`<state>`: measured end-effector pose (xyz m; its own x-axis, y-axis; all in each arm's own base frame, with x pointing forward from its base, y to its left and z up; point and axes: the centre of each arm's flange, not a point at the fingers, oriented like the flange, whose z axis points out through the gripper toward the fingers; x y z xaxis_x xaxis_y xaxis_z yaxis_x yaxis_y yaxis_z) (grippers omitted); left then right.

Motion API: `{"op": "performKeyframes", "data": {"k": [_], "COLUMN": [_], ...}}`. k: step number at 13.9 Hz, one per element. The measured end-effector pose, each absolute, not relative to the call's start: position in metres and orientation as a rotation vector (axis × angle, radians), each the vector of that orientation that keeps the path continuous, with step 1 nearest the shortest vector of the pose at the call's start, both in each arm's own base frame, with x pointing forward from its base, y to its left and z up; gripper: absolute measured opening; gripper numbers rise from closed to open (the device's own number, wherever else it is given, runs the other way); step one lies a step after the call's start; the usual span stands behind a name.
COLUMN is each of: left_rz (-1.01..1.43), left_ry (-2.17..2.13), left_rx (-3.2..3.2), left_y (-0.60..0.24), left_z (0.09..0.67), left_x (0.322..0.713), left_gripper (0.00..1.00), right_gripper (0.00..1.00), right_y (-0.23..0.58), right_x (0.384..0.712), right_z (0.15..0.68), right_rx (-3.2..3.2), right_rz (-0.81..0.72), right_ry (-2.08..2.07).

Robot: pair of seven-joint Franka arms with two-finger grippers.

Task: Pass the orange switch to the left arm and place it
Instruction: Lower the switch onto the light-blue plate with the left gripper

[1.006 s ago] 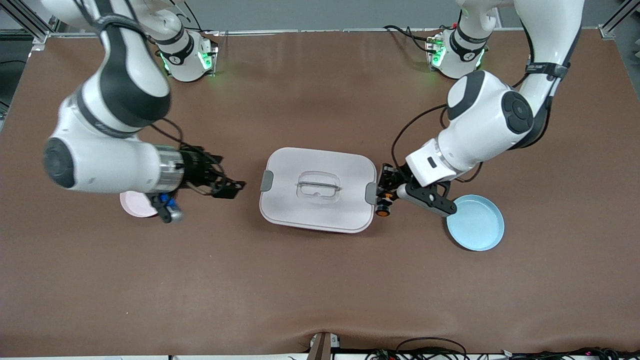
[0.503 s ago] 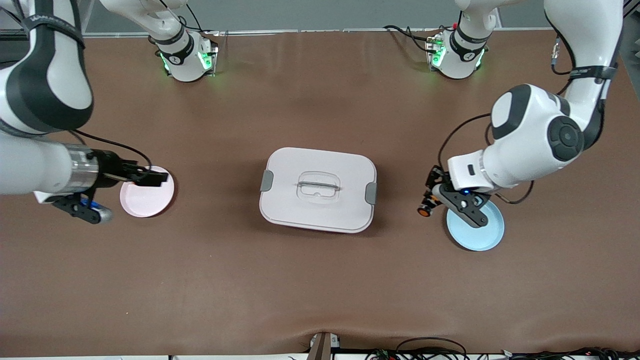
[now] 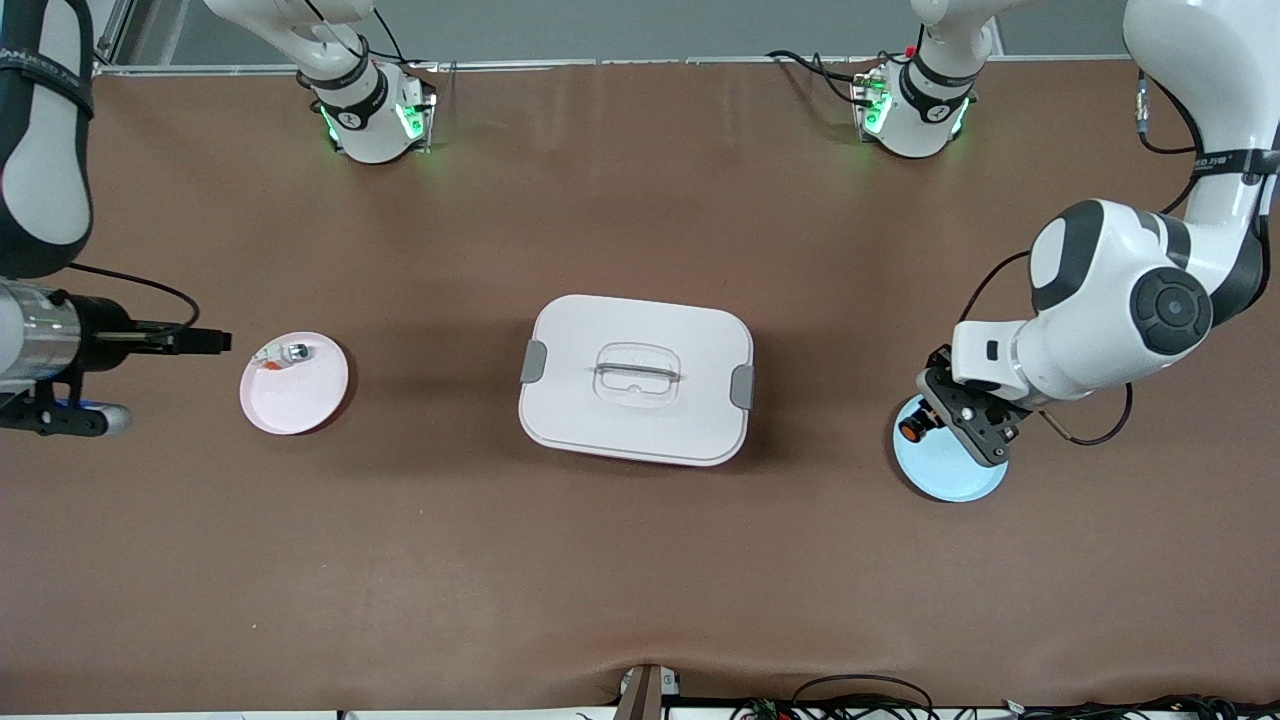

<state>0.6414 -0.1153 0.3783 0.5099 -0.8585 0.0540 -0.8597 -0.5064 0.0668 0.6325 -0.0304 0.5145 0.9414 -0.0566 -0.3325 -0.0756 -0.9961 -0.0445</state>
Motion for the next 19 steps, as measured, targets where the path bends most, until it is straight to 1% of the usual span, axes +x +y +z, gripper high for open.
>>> {"op": "performKeyframes", "data": {"k": [5,7,11,19], "left_rz": [-0.088,-0.093,-0.05,0.093], "left_ry": [-1.751,-1.797,-1.883,-2.083], "left_rx": [2.603,2.598,2.56,2.372], "left_y": [-0.099,-0.099,-0.098,-0.04], "left_z": [0.34,0.329,0.302,0.255], "left_x": [0.647,0.648,0.643,0.637], "left_gripper": [0.33,0.33,0.33,0.33], "right_gripper": [1.0,1.0,1.0,1.0], "right_y": [-0.064,-0.065,-0.068,-0.072], "right_x": [0.623,0.618,0.617,0.619], "right_z": [0.534,0.54,0.541,0.542], "right_rx": [-3.039,-3.035,-3.061,-3.108], "right_rz": [0.471,0.481,0.494,0.484], "right_ry": [0.035,0.014,0.011,0.014]}}
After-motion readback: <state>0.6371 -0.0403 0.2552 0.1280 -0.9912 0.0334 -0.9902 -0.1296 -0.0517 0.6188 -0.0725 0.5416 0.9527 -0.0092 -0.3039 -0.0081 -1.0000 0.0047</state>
